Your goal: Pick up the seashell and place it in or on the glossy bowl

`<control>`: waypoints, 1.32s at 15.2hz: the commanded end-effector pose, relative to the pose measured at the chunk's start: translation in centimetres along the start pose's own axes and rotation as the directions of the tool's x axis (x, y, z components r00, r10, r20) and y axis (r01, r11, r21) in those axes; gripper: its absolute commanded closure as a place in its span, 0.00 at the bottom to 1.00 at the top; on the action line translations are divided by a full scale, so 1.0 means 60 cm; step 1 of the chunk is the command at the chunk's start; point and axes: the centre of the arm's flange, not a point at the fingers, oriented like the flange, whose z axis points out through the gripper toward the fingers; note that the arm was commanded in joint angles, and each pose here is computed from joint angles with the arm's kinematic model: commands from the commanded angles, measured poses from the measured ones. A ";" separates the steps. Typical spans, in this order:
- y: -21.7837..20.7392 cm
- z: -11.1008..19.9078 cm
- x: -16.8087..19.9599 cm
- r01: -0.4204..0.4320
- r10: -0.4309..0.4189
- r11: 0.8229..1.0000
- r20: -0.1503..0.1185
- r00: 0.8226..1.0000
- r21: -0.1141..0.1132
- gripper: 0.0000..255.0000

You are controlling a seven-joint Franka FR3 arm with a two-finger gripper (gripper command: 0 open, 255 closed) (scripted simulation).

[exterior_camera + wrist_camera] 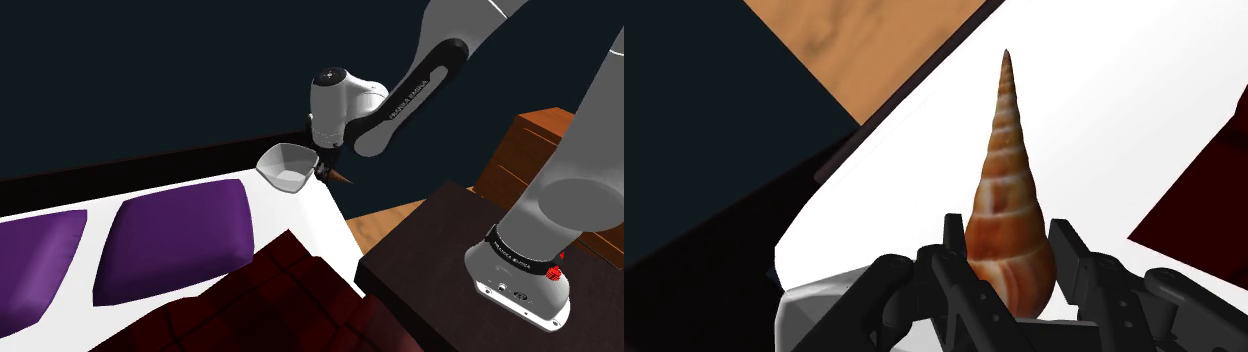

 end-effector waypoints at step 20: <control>0.126 0.007 0.340 0.000 0.000 1.000 0.000 1.000 0.000 1.00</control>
